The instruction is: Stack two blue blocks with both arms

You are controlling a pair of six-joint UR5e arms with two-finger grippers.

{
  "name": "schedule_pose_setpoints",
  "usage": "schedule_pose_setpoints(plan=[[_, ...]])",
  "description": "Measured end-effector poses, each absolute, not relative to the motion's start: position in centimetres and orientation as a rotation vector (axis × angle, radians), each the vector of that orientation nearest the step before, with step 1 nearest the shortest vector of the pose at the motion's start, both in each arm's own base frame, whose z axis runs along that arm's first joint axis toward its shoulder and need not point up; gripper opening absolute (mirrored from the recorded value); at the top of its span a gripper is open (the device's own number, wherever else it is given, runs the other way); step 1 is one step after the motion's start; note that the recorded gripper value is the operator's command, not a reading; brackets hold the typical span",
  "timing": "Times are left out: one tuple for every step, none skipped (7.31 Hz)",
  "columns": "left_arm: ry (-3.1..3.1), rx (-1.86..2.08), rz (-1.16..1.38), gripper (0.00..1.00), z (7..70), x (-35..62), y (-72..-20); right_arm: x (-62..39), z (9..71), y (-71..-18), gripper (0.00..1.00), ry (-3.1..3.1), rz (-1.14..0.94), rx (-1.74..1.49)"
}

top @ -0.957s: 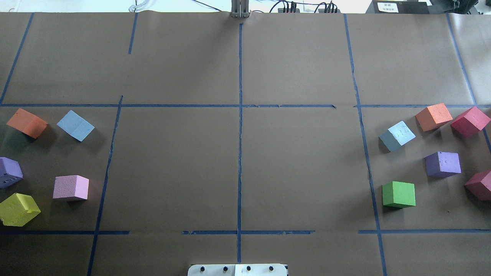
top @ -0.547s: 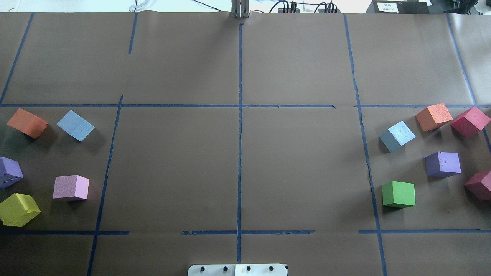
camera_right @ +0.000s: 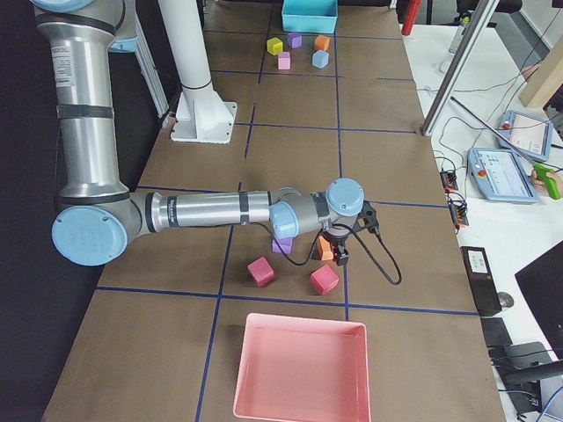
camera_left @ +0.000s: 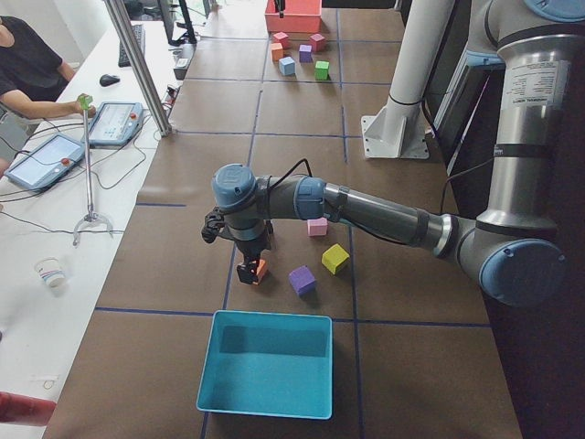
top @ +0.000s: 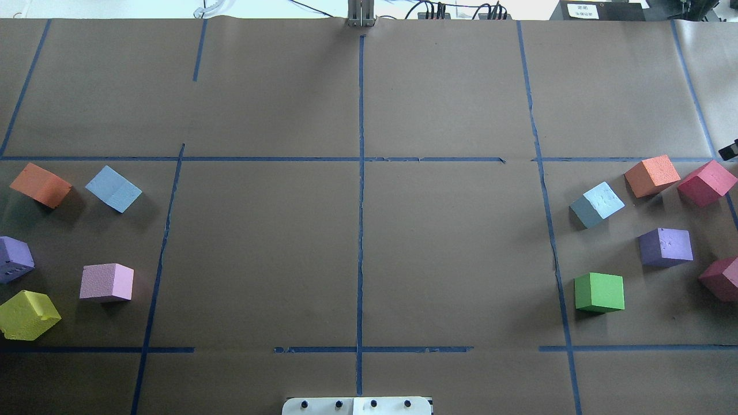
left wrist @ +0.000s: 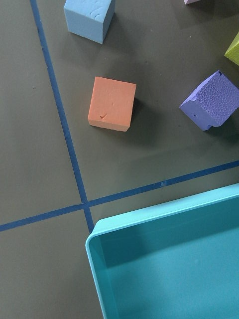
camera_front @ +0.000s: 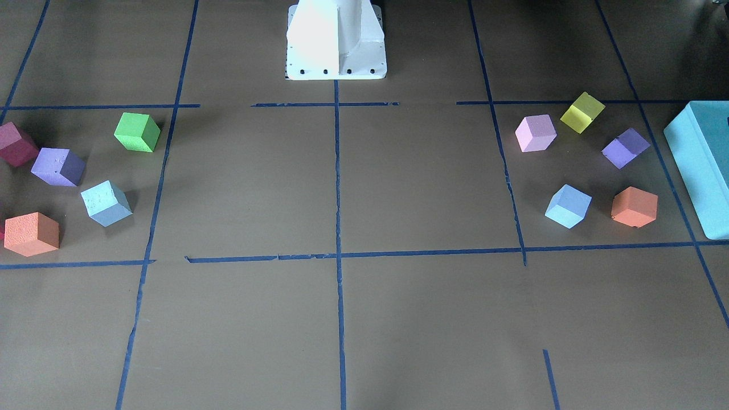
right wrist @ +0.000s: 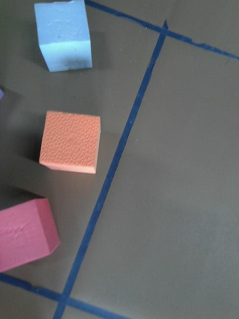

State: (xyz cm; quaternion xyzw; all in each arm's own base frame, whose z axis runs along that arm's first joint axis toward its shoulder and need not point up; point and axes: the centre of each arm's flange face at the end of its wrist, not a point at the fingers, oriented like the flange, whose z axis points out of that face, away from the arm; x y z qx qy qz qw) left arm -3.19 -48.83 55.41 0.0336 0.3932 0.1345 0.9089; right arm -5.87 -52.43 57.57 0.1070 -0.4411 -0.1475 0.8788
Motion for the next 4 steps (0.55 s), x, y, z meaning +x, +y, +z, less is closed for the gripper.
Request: schedule_pose_setpoints(plan=[[0.814, 0.07, 0.282, 1.0, 55.6, -3.0, -49.0, -9.9, 55.8, -52.4, 0.99, -0.91, -0.281, 0.252], [0.816, 0.076, 0.29, 1.0, 55.7, -2.8, -49.1, -14.1, 54.3, -51.9, 0.98, -0.901, -0.243, 0.276], [0.83, 0.088, 0.298, 1.0, 55.6, -2.6, -49.3, -18.0, 53.2, -51.1, 0.97, -0.9, -0.243, 0.288], [0.859, 0.094, 0.302, 1.0, 55.5, -2.2, -49.3, -21.4, 52.3, -50.0, 0.97, -0.887, -0.272, 0.302]])
